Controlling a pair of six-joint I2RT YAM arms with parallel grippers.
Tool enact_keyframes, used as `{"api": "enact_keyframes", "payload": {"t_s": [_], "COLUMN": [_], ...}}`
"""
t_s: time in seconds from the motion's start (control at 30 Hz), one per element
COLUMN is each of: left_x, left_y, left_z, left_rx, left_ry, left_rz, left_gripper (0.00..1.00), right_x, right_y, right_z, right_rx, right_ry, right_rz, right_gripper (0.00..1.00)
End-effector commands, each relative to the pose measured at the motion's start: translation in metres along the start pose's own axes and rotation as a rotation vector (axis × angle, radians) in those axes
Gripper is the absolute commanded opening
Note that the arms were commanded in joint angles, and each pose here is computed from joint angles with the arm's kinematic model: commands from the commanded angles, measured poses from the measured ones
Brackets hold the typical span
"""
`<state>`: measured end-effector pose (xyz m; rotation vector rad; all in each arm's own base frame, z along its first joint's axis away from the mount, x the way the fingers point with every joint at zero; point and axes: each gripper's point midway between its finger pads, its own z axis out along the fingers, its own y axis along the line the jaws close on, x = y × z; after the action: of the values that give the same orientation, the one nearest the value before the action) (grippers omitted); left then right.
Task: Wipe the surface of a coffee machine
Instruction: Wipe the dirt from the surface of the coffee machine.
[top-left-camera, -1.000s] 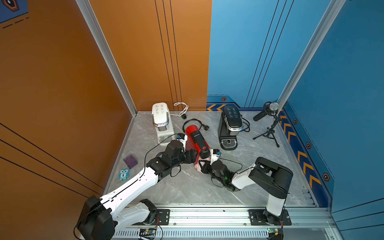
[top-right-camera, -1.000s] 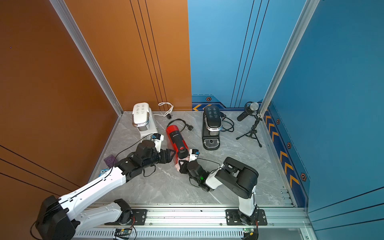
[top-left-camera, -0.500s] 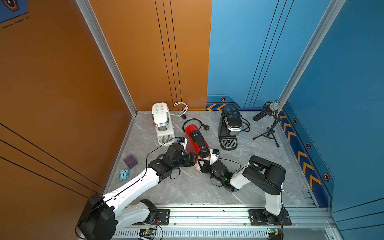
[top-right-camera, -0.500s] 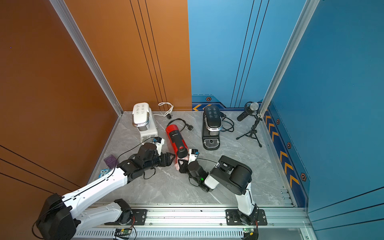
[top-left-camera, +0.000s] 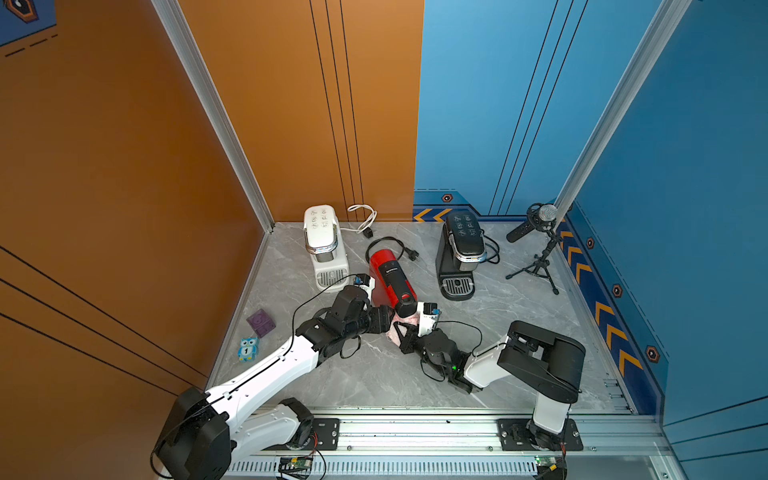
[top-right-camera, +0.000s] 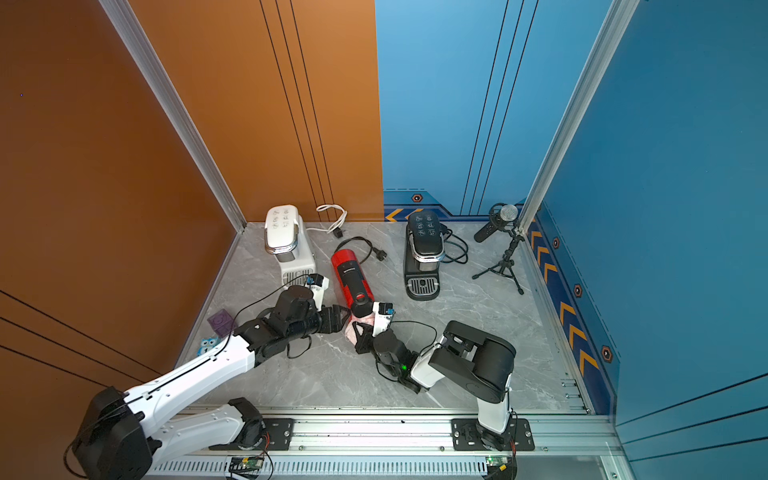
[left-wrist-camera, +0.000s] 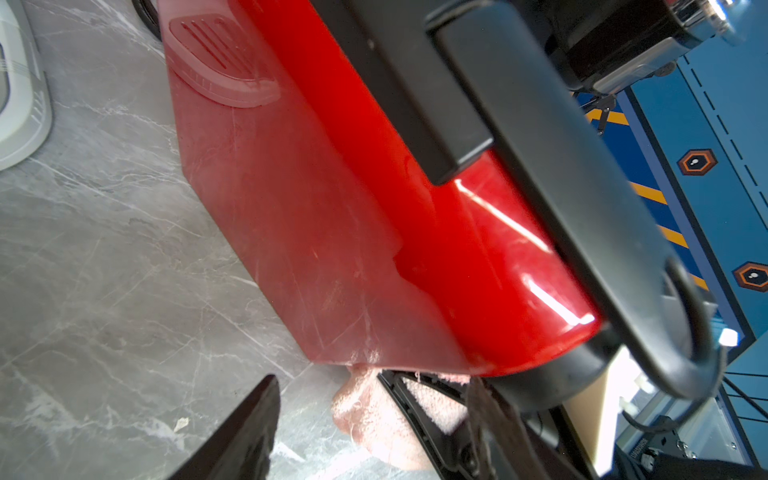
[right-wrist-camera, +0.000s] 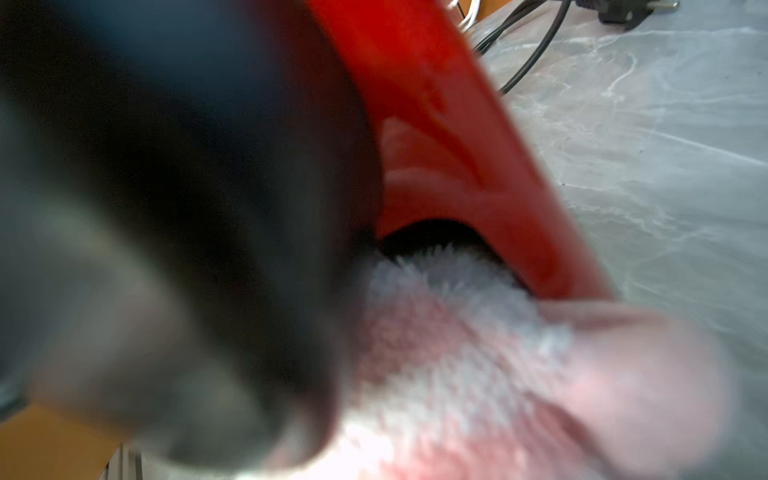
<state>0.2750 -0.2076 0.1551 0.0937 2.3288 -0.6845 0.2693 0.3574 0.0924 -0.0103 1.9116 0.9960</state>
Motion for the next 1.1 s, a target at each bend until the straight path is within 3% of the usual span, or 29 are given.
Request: {"api": "enact_keyframes", "payload": {"t_s": [0.0,0.13,0.3,0.53,0.73,0.8,0.9,1.03,1.07], "left_x": [0.006,0.005,0.008,0.008,0.015,0.025,0.026,0.02,0.02], "left_y": [0.005,0.005,0.019,0.038,0.087,0.109,0.124,0.126,0.126], "left_z": [0.0,-0.001,-0.002,-0.02,-0.025,-0.024,-0.017,0.002,0.009], "left_rx": [-0.005,-0.004,-0.054,-0.085,-0.233,-0.318,-0.37,-0.392,-0.397], "left_ry": [0.013,0.009,-0.011,-0.08,-0.146,-0.112,-0.088,-0.033,-0.019], "left_rz": [0.005,0.004,-0.024,-0.088,-0.242,-0.295,-0.349,-0.338,-0.333], "left_gripper": [0.72,0.72,0.72,0.74,0.68,0.58,0.32,0.02,0.0], "right_x": [-0.014,-0.004,0.013,0.024,0.006,-0.004,-0.029,-0.066,-0.075], "right_y": [0.015,-0.006,-0.044,-0.047,-0.04,-0.041,-0.04,-0.044,-0.044], "right_z": [0.003,0.017,0.01,-0.001,-0.036,-0.056,-0.089,-0.123,-0.13], "right_rx": [-0.03,0.034,0.142,0.176,0.228,0.306,0.41,0.455,0.464], "right_ry": [-0.046,-0.033,-0.054,-0.004,0.025,0.043,0.036,0.012,0.01], "right_rz": [-0.033,-0.036,0.04,0.008,-0.005,-0.061,-0.185,-0.241,-0.254], "right_gripper": [0.0,0.0,0.0,0.0,0.0,0.0,0.0,0.0,0.0]}}
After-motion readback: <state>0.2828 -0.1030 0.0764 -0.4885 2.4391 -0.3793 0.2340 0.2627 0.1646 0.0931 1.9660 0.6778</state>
